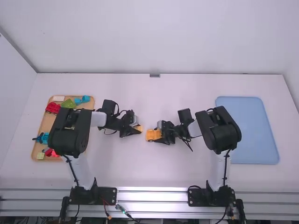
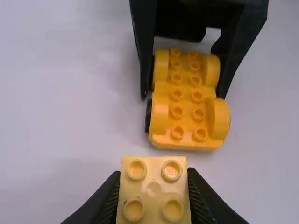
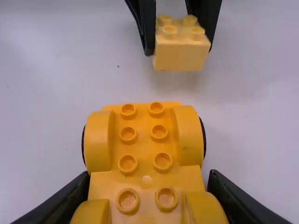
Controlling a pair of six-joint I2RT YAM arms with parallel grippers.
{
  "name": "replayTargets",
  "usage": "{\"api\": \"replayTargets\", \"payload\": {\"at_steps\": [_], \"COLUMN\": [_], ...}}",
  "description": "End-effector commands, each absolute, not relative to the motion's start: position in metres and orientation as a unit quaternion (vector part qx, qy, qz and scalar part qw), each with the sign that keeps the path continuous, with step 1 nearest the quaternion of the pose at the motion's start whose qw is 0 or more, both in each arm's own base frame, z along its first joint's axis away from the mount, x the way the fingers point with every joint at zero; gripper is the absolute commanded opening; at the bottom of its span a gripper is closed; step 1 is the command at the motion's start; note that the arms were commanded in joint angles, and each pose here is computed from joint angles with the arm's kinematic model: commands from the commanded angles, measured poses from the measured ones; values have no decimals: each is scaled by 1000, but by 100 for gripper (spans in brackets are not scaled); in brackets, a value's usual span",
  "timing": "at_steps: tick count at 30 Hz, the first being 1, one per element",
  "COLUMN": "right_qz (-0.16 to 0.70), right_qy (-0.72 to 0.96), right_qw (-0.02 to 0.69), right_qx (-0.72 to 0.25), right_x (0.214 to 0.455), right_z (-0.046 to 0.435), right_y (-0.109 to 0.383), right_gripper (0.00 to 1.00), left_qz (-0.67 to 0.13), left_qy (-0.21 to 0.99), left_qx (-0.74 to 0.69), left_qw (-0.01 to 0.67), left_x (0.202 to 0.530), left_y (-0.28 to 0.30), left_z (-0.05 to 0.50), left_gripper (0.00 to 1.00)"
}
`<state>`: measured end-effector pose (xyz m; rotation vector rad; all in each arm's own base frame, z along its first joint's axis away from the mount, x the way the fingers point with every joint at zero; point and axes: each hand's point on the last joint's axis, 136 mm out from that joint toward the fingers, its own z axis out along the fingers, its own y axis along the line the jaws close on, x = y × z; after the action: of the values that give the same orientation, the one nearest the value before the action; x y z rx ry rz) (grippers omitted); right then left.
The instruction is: Assemble lego blocks to make yellow taxi
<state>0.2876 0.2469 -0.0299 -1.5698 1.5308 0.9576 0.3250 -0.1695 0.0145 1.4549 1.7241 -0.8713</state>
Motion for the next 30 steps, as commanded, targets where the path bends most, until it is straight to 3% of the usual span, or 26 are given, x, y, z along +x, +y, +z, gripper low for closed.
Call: {"api": "replayTargets", "payload": {"at_steps": [1,12,30], "right_qz": [360,352,373], "right_qy": [619,624,609], "right_qw": [353,369,367], "right_qx": [-602,-591,-596], "right_x": [293,293,283], "right_z": [-40,-41,-38], "right_y": [245,243,245], "right_gripper": [55,56,52], "left_qz": [-339,-283,-324], "left_qy": [653,635,630], "left_qx": [571,605,597], "left_qw": [365,388,375], "left_x": [318,304,306], "left_y": [-180,-217,-231], "left_z": [35,42,28], "left_gripper": [2,2,2]}}
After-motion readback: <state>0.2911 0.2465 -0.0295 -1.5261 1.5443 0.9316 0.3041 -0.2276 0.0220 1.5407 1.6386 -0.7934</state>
